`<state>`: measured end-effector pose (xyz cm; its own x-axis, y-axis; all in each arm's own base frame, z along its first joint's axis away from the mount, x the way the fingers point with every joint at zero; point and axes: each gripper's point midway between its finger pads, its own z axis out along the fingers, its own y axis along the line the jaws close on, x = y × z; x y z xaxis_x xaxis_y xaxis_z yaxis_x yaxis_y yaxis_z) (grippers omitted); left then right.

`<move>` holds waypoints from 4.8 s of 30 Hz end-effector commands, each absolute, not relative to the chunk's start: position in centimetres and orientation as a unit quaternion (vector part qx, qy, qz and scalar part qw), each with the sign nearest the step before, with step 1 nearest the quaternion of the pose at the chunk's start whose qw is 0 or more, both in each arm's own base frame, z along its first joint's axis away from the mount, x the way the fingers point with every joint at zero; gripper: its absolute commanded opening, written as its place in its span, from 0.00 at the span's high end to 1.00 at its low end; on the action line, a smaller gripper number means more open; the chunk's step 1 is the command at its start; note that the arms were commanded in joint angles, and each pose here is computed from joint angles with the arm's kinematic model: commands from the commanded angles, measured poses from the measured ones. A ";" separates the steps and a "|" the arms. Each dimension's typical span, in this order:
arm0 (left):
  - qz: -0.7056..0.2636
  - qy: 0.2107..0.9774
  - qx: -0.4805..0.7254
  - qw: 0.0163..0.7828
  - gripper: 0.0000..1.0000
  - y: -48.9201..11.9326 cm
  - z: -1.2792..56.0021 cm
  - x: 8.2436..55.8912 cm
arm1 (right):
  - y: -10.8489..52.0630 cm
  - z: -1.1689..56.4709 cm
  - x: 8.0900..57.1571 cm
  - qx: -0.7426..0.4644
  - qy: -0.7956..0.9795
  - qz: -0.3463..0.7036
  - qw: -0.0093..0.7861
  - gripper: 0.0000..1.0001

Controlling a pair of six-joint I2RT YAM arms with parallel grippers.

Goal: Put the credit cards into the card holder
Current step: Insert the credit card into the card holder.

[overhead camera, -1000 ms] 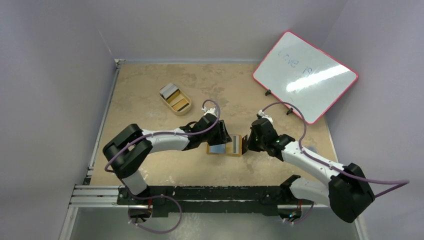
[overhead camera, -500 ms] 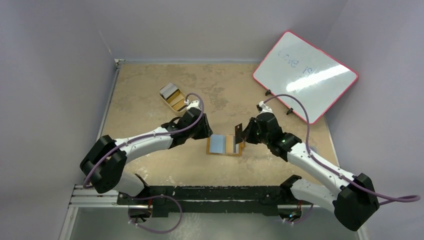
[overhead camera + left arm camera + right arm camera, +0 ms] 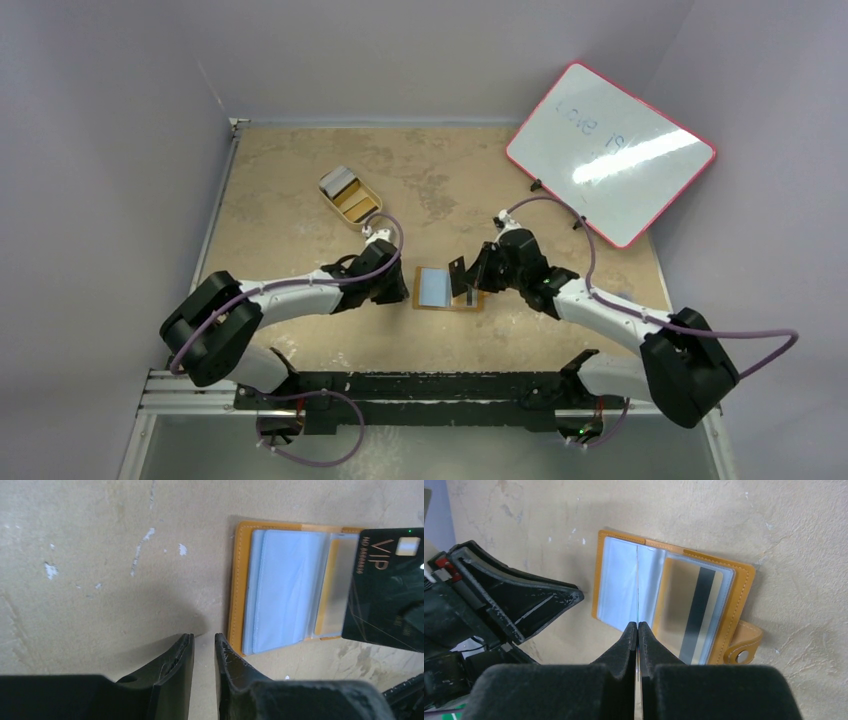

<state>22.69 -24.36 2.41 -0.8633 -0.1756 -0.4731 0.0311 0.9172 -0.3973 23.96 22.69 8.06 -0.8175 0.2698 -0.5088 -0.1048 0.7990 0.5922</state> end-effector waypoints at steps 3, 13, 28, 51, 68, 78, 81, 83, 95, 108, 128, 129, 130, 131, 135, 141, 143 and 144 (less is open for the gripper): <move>-0.260 0.928 -0.036 0.266 0.82 -26.9 3.6 22.4 | 23.8 7.6 24.3 0.044 0.890 0.339 0.302 1.00; -0.292 0.921 -0.043 0.254 0.90 -27.9 3.4 21.4 | 24.1 4.7 23.6 0.047 0.899 0.342 0.271 1.00; -0.291 0.923 -0.043 0.247 0.95 -28.1 2.3 21.0 | 24.4 3.2 23.1 0.045 0.898 0.353 0.258 1.00; -0.281 0.923 -0.042 0.261 0.95 -28.2 2.9 21.8 | 23.7 1.4 22.3 0.044 0.920 0.319 0.224 0.87; -0.316 0.898 -0.055 0.301 0.85 -28.8 6.1 23.0 | 21.1 4.0 24.3 0.051 0.934 0.232 0.268 0.55; -0.329 0.893 -0.059 0.303 0.87 -30.0 5.3 23.8 | 23.5 3.8 23.5 0.011 0.929 0.265 0.258 0.64; -0.333 0.891 -0.062 0.303 0.88 -30.1 5.3 23.9 | 24.4 4.1 23.1 0.002 0.924 0.284 0.255 0.67; -0.326 0.894 -0.063 0.300 0.89 -29.9 4.9 23.8 | 25.1 4.1 22.9 -0.002 0.922 0.297 0.249 0.68; -0.289 0.906 -0.063 0.301 0.89 -28.0 4.9 24.0 | 27.0 4.4 23.5 -0.038 0.912 0.318 0.256 0.64; -0.337 0.887 -0.083 0.303 0.85 -28.3 6.7 25.2 | 26.6 4.6 25.2 -0.022 0.921 0.282 0.268 0.53; -0.333 0.889 -0.083 0.304 0.77 -27.9 6.3 25.4 | 29.4 5.1 23.9 -0.078 0.890 0.367 0.259 0.62; -0.330 0.889 -0.084 0.305 0.76 -27.8 6.3 25.4 | 29.3 5.0 23.9 -0.080 0.891 0.366 0.257 0.62; -0.329 0.889 -0.084 0.306 0.74 -27.7 6.4 25.4 | 29.4 5.0 23.7 -0.083 0.891 0.367 0.254 0.62; -0.327 0.890 -0.085 0.306 0.73 -27.6 6.3 25.4 | 29.3 5.0 23.6 -0.086 0.891 0.367 0.252 0.62; -0.325 0.890 -0.091 0.306 0.71 -27.3 6.0 25.2 | 28.8 5.2 23.4 -0.079 0.897 0.356 0.250 0.62; -0.321 0.894 -0.093 0.299 0.89 -27.3 4.9 25.1 | 27.7 4.9 24.3 -0.056 0.909 0.320 0.262 0.53; -0.314 0.897 -0.092 0.298 0.93 -27.2 4.6 25.2 | 27.8 4.7 24.6 -0.054 0.910 0.316 0.262 0.53; -0.309 0.899 -0.092 0.297 0.94 -27.1 4.4 25.2 | 27.8 4.5 24.7 -0.052 0.912 0.314 0.260 0.53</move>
<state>24.20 -26.97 4.11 -0.8281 -0.3308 -0.4526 0.0129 0.7959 -0.6053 23.50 27.54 3.69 -0.8768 0.0582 -0.4773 -0.2551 0.7851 0.5643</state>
